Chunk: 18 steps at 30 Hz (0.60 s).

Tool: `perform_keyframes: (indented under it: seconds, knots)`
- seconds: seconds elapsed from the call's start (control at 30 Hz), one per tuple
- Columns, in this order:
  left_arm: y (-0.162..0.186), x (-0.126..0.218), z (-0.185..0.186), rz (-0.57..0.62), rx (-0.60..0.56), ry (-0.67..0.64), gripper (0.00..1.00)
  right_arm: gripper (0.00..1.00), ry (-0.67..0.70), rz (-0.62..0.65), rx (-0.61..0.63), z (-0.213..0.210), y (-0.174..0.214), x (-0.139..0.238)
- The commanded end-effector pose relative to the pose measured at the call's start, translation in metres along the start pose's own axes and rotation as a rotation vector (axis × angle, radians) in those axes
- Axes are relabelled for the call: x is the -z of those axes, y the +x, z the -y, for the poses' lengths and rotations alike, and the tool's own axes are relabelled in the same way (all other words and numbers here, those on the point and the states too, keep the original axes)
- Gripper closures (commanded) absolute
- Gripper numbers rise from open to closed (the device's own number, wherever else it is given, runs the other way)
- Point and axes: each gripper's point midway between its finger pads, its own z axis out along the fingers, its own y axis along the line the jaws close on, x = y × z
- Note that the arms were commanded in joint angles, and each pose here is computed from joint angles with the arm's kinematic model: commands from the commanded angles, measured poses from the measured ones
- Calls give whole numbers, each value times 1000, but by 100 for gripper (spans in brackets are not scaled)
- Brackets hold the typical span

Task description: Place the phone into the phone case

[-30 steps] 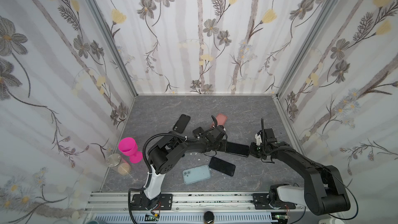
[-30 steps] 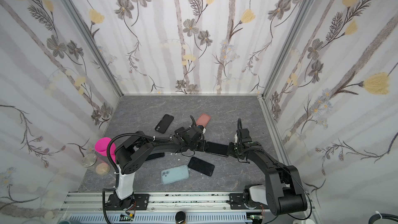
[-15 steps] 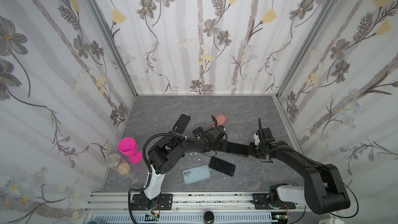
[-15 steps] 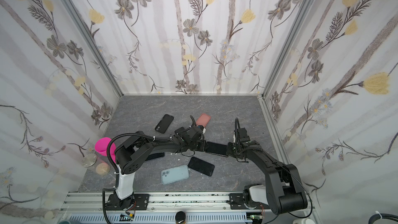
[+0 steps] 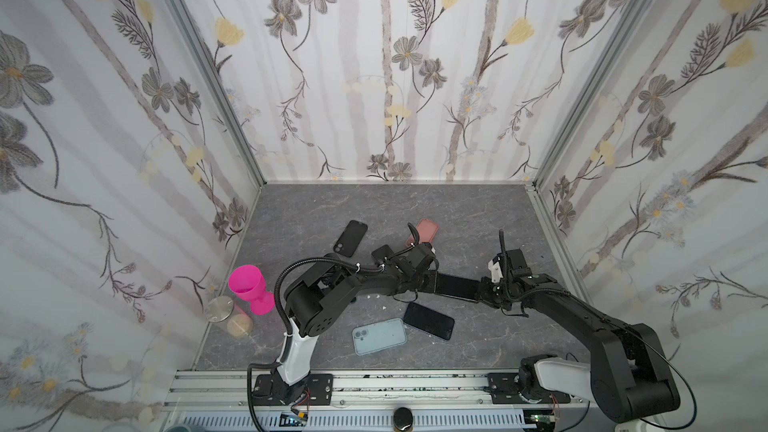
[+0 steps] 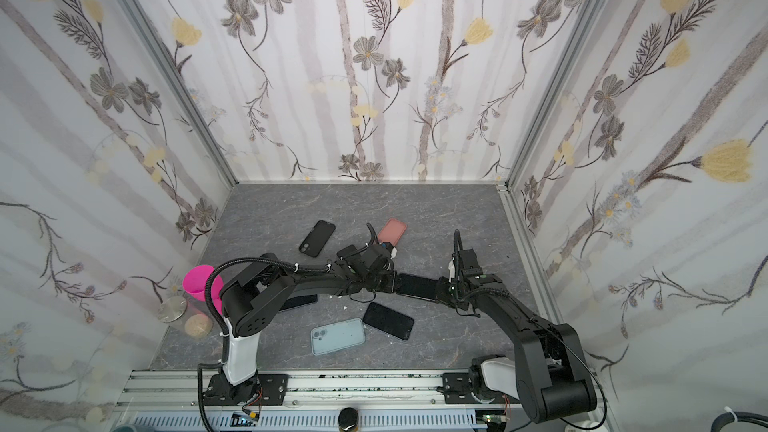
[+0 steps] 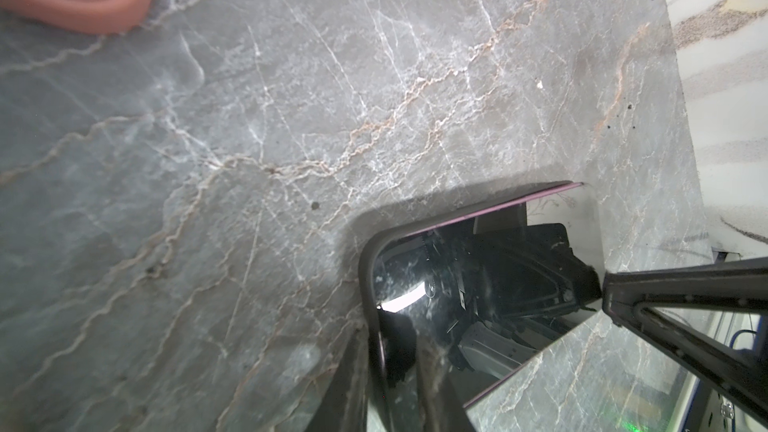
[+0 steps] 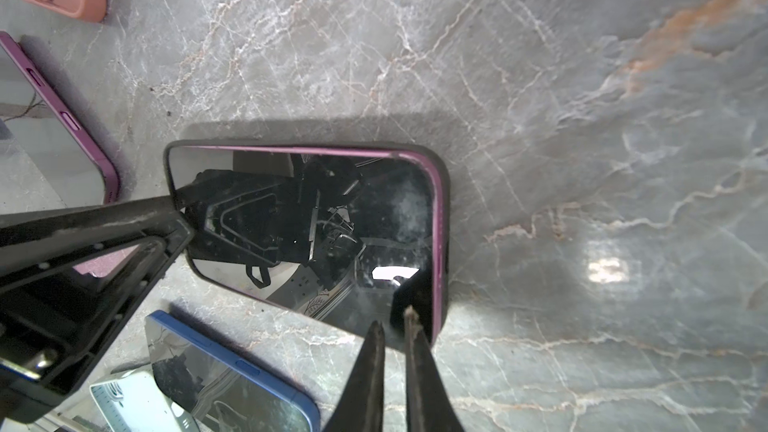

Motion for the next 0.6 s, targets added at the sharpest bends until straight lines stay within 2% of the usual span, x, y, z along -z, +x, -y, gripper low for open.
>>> perform_keyframes:
  seconds: [0.0,0.27,0.57]
  knots:
    - [2,2,0,-11,11,4,79,87,46,-18,-15,10,5,-2]
    - [0,3,3,-9,6,10,79,86,69,41,-3,7,-7,13]
    - [-1,1,5,-11,5,12,80,87,55,-6,-7,8,1,2]
